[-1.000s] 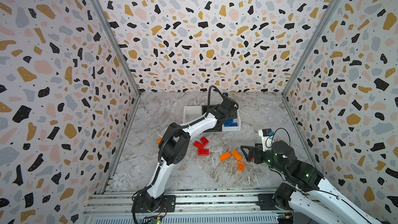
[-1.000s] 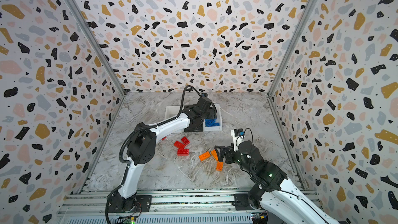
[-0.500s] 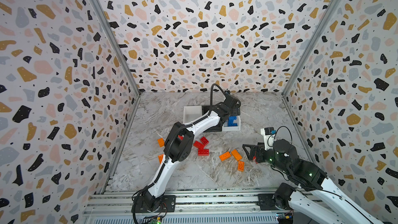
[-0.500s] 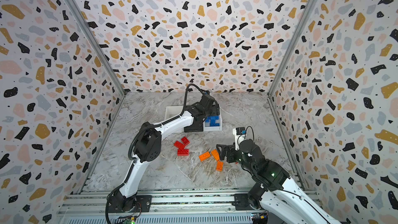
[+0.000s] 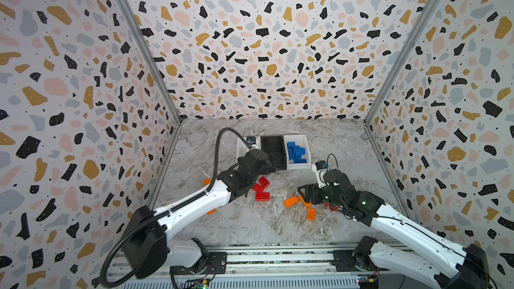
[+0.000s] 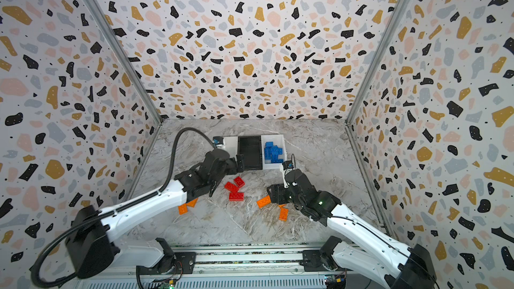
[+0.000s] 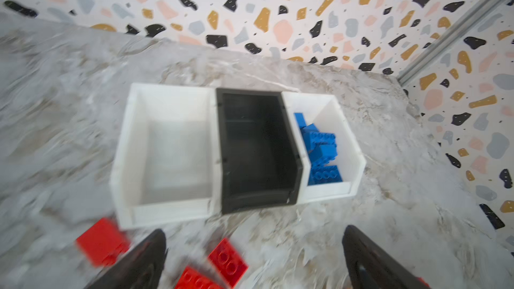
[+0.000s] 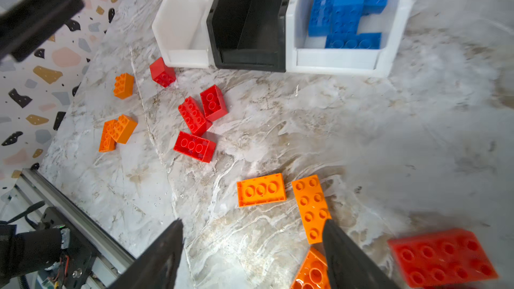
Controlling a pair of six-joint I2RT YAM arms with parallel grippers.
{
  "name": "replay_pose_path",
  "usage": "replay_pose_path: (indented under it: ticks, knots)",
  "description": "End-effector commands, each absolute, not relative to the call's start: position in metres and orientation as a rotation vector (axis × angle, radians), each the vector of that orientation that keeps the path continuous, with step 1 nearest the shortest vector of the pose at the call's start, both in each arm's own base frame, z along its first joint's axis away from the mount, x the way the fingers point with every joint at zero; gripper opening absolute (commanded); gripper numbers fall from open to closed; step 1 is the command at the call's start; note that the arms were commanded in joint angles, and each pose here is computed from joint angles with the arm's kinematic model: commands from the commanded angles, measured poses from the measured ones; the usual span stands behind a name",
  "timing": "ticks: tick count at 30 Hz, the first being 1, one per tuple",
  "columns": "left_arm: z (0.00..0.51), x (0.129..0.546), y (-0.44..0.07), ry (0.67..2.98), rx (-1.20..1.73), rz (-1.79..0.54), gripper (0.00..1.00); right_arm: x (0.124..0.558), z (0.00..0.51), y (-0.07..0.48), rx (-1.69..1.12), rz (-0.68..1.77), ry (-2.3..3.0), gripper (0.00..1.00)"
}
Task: Sort the legos into containers by color
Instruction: 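Withdraw the left gripper while the right gripper reaches toward the red bricks, then lower the right gripper onto a red 2x2 brick and grasp it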
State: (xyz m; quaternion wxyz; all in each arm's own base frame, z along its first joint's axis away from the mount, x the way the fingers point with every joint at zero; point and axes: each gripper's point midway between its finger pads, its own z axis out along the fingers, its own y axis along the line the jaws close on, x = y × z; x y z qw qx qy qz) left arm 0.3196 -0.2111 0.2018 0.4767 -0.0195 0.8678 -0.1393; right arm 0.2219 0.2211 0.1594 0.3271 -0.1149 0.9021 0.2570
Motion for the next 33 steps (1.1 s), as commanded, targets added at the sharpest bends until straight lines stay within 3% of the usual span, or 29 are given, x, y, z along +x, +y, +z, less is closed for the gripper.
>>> replay_pose_path:
  ticks: [1, 10, 33]
  knots:
    - [0.179, 0.296, -0.168, 2.112, -0.168, -0.265, 1.0, 0.226, 0.158, 0.258, -0.427, 0.78, 2.34, 0.72]
    - [0.162, 0.25, -0.112, 2.048, -0.321, -0.318, 1.0, 0.254, 0.117, 0.321, -0.608, 0.721, 2.416, 0.63]
    - [0.143, 0.235, -0.095, 2.039, -0.36, -0.323, 1.0, 0.308, 0.065, 0.386, -0.647, 0.604, 2.463, 0.54]
